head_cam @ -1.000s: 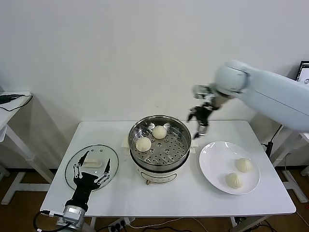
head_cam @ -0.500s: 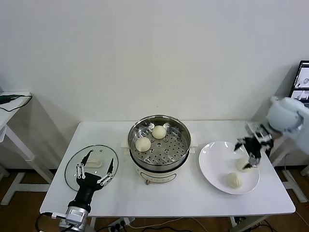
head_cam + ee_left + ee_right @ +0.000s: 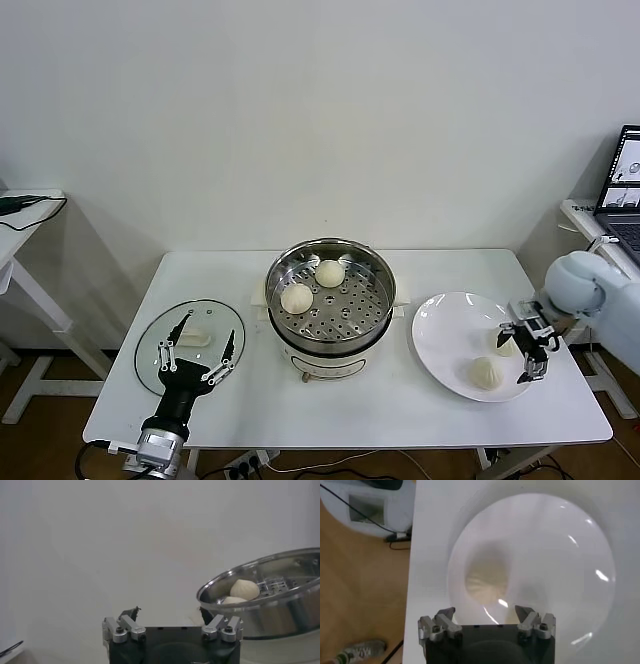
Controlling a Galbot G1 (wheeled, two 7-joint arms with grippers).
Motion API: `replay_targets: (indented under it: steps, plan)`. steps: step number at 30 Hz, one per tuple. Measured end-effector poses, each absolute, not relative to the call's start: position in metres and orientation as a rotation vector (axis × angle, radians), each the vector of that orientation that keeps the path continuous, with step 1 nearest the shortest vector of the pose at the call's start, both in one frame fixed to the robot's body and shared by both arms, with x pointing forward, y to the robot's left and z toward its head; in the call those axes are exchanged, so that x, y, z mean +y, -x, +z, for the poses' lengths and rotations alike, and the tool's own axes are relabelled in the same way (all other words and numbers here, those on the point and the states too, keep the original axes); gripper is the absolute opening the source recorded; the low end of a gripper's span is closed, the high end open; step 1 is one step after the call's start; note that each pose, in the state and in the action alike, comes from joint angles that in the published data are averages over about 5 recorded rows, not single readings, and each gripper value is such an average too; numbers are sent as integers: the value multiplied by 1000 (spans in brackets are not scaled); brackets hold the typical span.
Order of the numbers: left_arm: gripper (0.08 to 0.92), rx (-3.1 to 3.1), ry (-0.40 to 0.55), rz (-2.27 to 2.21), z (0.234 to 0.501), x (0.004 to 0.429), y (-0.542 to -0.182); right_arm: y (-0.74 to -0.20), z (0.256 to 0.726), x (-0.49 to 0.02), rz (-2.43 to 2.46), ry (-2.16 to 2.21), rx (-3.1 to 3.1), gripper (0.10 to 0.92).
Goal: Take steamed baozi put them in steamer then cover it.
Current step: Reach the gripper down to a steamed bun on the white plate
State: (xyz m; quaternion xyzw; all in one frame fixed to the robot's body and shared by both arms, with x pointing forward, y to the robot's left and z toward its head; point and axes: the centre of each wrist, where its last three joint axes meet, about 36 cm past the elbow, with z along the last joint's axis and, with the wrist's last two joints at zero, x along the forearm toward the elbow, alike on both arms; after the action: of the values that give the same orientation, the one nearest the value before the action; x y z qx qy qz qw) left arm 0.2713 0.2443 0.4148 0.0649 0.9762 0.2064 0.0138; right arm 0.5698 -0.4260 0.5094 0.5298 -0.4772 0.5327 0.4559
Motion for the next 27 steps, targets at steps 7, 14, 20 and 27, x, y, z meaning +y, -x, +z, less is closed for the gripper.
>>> replay_targets:
  steps: [7,14,20,27]
  plan:
    - [823,3043,-198,647,413,246,-272,-572,486,-419,1322,-1311,-1182,823]
    - [823,3044,-199,645,412,245,-274,-575,470,-408,1329,-1321,-1190,823]
    - [823,3045,-197,648,411,246,-274,-575,467,-407,1333,-1320,-1182,823]
    - [823,3046,-199,643,411,245,-274,-577,465,-402,1333,-1327,-1177,730]
